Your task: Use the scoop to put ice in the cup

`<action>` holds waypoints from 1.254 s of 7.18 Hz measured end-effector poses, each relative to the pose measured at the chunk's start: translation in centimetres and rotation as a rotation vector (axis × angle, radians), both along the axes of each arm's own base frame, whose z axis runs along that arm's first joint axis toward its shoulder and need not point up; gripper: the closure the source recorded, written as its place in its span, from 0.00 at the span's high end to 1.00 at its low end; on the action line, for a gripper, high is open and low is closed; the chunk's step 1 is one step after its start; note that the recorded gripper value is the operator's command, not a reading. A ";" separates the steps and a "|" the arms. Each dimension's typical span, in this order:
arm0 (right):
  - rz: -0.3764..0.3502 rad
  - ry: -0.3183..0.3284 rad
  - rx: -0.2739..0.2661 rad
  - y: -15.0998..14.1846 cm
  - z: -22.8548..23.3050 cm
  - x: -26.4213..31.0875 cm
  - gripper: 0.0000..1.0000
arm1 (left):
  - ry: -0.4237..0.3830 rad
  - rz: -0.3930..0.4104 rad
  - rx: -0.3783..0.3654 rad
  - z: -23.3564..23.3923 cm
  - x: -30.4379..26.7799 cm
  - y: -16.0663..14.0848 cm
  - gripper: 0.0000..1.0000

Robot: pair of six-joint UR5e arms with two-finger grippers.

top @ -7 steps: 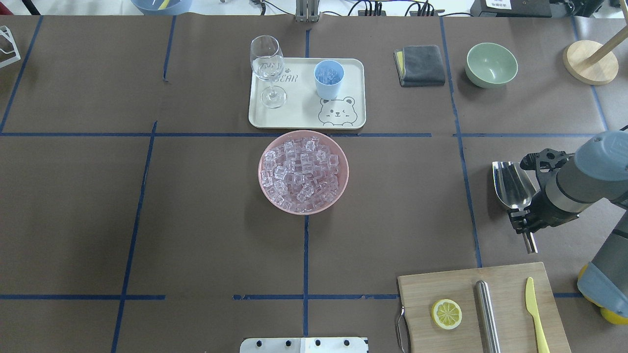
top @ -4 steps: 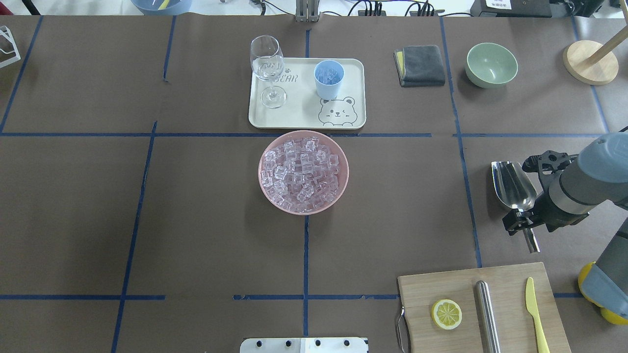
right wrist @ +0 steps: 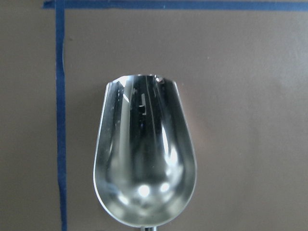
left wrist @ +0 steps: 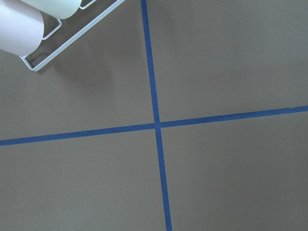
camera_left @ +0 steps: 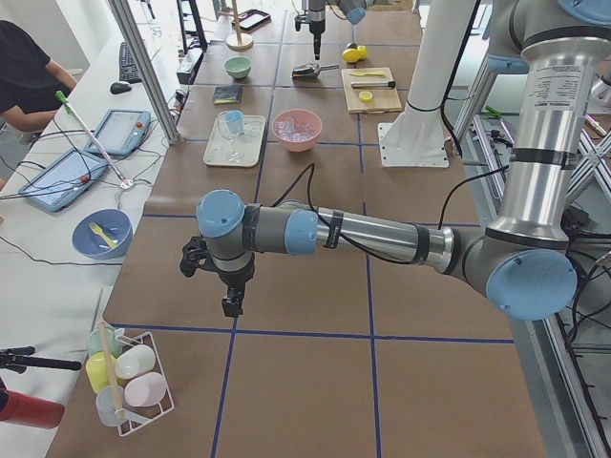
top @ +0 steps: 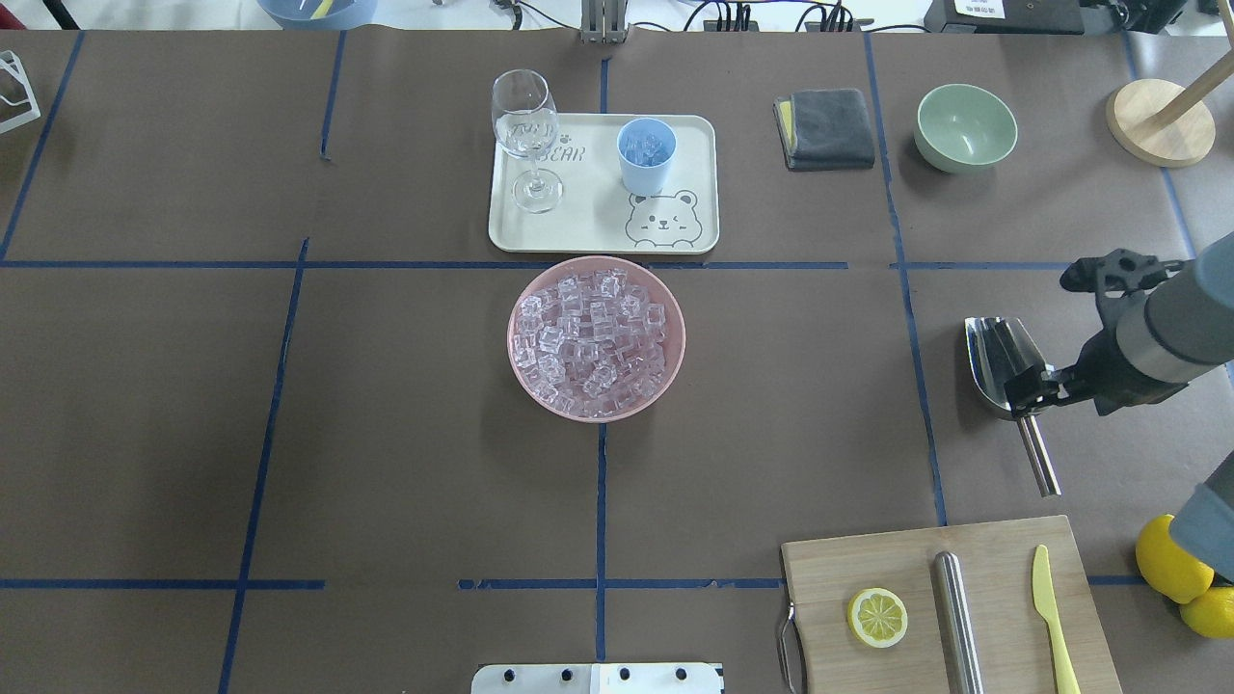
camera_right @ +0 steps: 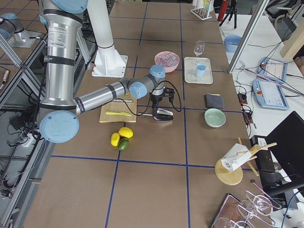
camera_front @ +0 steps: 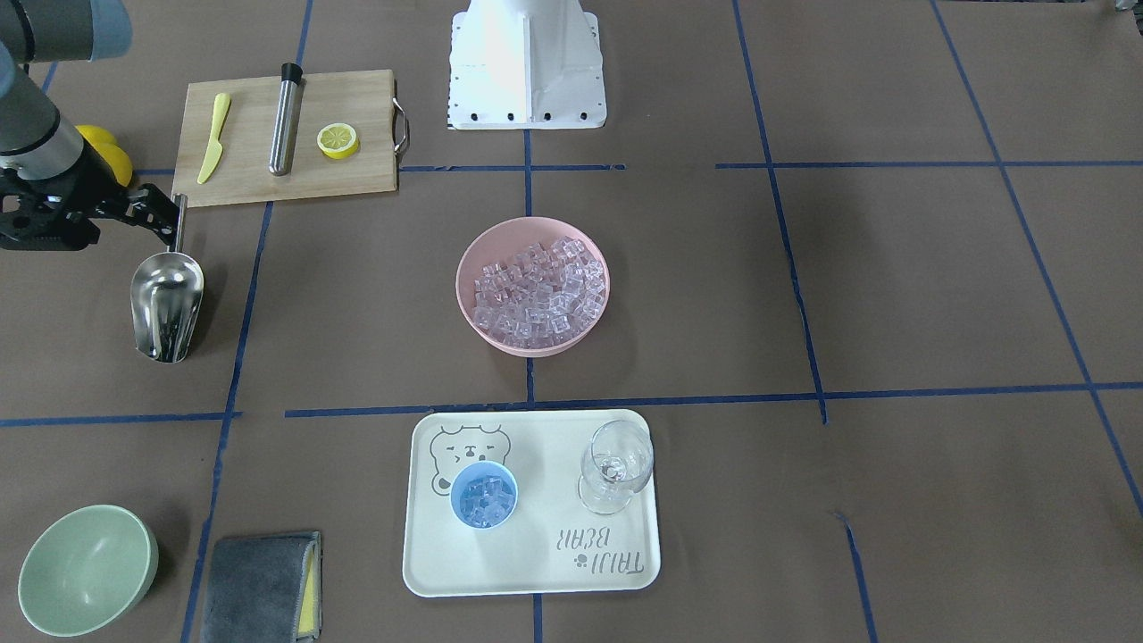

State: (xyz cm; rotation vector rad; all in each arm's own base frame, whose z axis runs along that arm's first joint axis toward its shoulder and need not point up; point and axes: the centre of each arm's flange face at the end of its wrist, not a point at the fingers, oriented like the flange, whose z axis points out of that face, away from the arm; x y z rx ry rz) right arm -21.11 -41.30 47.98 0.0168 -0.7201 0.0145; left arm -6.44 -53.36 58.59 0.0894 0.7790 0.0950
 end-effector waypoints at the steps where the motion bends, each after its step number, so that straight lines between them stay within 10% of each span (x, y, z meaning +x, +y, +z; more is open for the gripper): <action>1: -0.020 0.004 0.069 -1.4 0.2 2.9 1.00 | 0.001 0.002 -0.003 0.2 0.0 0.1 1.00; 5: -0.125 -0.061 0.192 -3.8 6.3 16.1 1.00 | 0.011 0.008 -0.045 3.8 0.0 3.3 1.00; 9: -0.120 -0.090 0.178 -2.9 16.6 25.5 1.00 | 0.012 0.004 -0.063 4.9 0.0 4.5 1.00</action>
